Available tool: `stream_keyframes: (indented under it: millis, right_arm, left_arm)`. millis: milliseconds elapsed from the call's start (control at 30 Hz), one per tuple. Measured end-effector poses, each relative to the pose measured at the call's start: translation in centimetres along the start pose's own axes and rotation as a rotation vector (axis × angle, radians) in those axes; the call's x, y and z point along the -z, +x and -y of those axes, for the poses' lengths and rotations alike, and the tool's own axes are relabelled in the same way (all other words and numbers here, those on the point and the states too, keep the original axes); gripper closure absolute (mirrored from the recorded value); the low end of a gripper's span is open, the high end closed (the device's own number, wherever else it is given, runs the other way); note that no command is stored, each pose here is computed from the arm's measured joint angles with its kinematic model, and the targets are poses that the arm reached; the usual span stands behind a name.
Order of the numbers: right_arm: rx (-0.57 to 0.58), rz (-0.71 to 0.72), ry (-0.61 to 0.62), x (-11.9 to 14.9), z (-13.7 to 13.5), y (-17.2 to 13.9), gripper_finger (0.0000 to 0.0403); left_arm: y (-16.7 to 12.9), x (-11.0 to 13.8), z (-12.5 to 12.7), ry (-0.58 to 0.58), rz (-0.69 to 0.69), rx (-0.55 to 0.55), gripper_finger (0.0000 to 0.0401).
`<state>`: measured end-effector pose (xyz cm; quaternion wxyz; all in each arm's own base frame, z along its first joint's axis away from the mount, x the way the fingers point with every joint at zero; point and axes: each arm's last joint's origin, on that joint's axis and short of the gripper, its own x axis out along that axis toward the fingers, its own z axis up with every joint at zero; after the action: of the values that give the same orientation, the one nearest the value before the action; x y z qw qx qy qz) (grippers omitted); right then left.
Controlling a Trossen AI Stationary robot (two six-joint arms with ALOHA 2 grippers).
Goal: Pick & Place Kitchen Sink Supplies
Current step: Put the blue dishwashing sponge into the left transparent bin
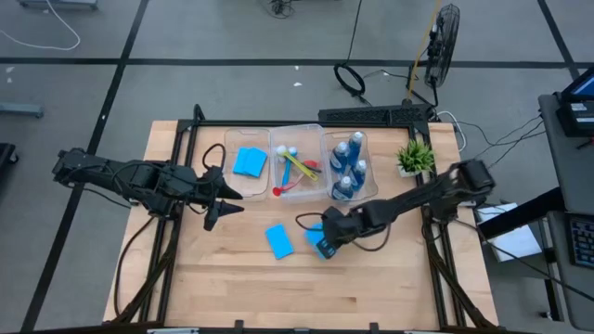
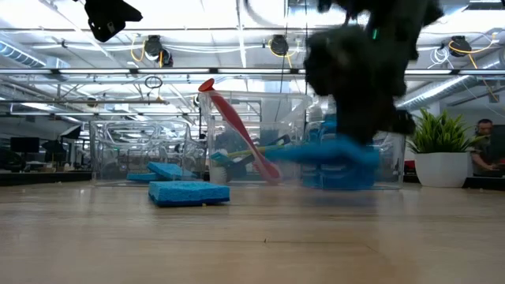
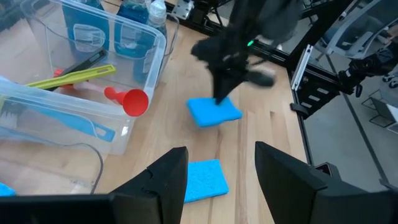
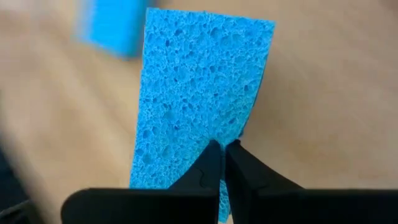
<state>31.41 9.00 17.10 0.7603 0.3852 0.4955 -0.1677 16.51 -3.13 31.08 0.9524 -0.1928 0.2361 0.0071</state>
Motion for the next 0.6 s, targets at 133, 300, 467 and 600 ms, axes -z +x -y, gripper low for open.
stream_keyframes:
  millis: [133,300,467,600]
  right_arm:
    - [-0.167,0.033,-0.138,0.5,-1.7,-3.0,0.0402]
    - [-0.453,0.162,-0.365,0.4,-4.0,-7.2,0.0402]
    - [-0.761,0.278,-0.596,0.2,-5.7,-11.0,0.0403]
    - [-0.983,0.356,-0.745,-0.1,-6.6,-13.2,0.0403]
  left_arm:
    - [0.0,0.0,0.0,-0.002,0.003,0.001,0.0215]
    - [0.0,0.0,0.0,-0.003,0.005,0.002,0.0215]
    - [0.0,-0.1,0.0,-0.013,0.005,0.003,0.0215]
    - [0.0,-0.1,0.0,-0.036,0.006,0.004,0.0215]
